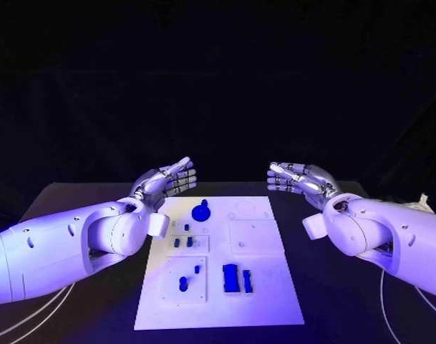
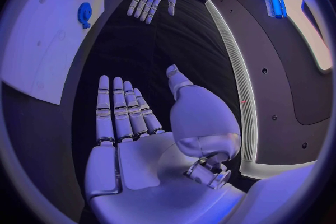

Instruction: Assemble the parts on the task board

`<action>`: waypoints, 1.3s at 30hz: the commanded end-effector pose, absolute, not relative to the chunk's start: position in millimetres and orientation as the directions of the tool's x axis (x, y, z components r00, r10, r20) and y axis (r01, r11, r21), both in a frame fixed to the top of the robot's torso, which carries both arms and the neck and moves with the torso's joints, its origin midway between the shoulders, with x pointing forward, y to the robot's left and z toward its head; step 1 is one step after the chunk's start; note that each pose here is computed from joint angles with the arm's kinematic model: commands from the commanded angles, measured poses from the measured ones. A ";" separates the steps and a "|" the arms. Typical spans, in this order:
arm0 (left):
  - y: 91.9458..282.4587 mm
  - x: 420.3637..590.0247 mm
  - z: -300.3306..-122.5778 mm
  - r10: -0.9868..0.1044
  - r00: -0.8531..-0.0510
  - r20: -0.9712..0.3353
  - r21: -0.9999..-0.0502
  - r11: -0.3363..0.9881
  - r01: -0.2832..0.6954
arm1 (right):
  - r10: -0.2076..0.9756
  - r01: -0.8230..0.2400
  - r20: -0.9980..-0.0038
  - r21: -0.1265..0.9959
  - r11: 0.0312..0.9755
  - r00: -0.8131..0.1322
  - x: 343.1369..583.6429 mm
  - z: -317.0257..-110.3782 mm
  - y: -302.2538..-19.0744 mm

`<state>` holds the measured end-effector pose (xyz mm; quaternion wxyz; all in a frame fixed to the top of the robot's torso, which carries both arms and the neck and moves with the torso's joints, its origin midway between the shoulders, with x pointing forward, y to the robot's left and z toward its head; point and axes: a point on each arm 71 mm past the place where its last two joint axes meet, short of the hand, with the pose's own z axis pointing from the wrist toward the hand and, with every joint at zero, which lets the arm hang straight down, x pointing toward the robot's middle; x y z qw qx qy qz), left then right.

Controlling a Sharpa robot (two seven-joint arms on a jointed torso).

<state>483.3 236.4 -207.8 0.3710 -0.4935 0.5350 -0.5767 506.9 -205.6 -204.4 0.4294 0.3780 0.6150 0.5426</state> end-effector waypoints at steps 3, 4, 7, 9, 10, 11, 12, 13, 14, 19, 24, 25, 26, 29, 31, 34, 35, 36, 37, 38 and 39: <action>223.8 478.3 -212.4 -0.983 -0.152 0.102 -0.994 -0.096 -0.051 | 0.974 -0.018 -0.060 0.998 0.057 -0.217 494.3 -209.0 -201.0; 220.4 476.8 -213.9 -0.986 -0.138 0.093 -0.995 -0.087 -0.045 | 0.980 -0.018 -0.049 0.999 0.046 -0.195 490.9 -210.7 -199.9; 210.7 472.1 -217.8 -0.993 -0.097 0.064 -0.998 -0.061 -0.030 | 0.991 -0.014 -0.022 1.000 0.021 -0.133 481.1 -215.6 -197.1; 204.2 468.7 -220.3 -0.997 -0.069 0.045 -0.999 -0.044 -0.020 | 0.996 -0.009 -0.008 1.000 0.007 -0.091 474.3 -218.8 -195.3; 202.0 467.5 -221.0 -0.997 -0.060 0.038 -0.999 -0.038 -0.016 | 0.997 -0.008 -0.004 1.000 0.003 -0.077 471.9 -219.8 -194.7; 200.0 466.3 -221.7 -0.998 -0.051 0.033 -0.999 -0.032 -0.013 | 0.998 -0.006 0.000 1.000 0.000 -0.064 469.8 -220.8 -194.2; 198.3 465.3 -222.3 -0.999 -0.043 0.027 -1.000 -0.027 -0.010 | 0.999 -0.005 0.003 1.000 -0.003 -0.053 467.9 -221.6 -193.8; 196.8 464.4 -222.8 -0.999 -0.037 0.023 -1.000 -0.023 -0.008 | 0.999 -0.003 0.005 1.000 -0.005 -0.043 466.2 -222.3 -193.4; 195.5 463.7 -223.2 -0.999 -0.031 0.019 -1.000 -0.019 -0.006 | 0.999 -0.002 0.007 1.000 -0.007 -0.035 464.8 -222.9 -193.1; 192.4 461.8 -224.2 -1.000 -0.017 0.010 -1.000 -0.010 -0.001 | 1.000 0.001 0.010 1.000 -0.010 -0.017 461.8 -224.2 -192.4; 192.4 461.8 -224.2 -1.000 -0.017 0.010 -1.000 -0.010 -0.001 | 1.000 0.001 0.010 1.000 -0.010 -0.017 461.8 -224.2 -192.4; 192.4 461.8 -224.2 -1.000 -0.017 0.010 -1.000 -0.010 -0.001 | 1.000 0.001 0.010 1.000 -0.010 -0.017 461.8 -224.2 -192.4; 192.4 461.8 -224.2 -1.000 -0.017 0.010 -1.000 -0.010 -0.001 | 1.000 0.001 0.010 1.000 -0.010 -0.017 461.8 -224.2 -192.4; 192.4 461.8 -224.2 -1.000 -0.017 0.010 -1.000 -0.010 -0.001 | 1.000 0.001 0.010 1.000 -0.010 -0.017 461.8 -224.2 -192.4; 192.4 461.8 -224.2 -1.000 -0.017 0.010 -1.000 -0.010 -0.001 | 1.000 0.001 0.010 1.000 -0.010 -0.017 461.8 -224.2 -192.4; 192.4 461.8 -224.2 -1.000 -0.017 0.010 -1.000 -0.010 -0.001 | 1.000 0.001 0.010 1.000 -0.010 -0.017 461.8 -224.2 -192.4; 192.4 461.8 -224.2 -1.000 -0.017 0.010 -1.000 -0.010 -0.001 | 1.000 0.001 0.010 1.000 -0.010 -0.017 461.8 -224.2 -192.4; 192.4 461.8 -224.2 -1.000 -0.017 0.010 -1.000 -0.010 -0.001 | 1.000 0.001 0.010 1.000 -0.010 -0.017 461.8 -224.2 -192.4; 192.4 461.8 -224.2 -1.000 -0.017 0.010 -1.000 -0.010 -0.001 | 1.000 0.001 0.010 1.000 -0.010 -0.017 461.8 -224.2 -192.4; 192.4 461.8 -224.2 -1.000 -0.017 0.010 -1.000 -0.010 -0.001 | 1.000 0.001 0.010 1.000 -0.010 -0.017 461.8 -224.2 -192.4; 192.4 461.8 -224.2 -1.000 -0.017 0.010 -1.000 -0.010 -0.001 | 1.000 0.001 0.010 1.000 -0.010 -0.017 461.8 -224.2 -192.4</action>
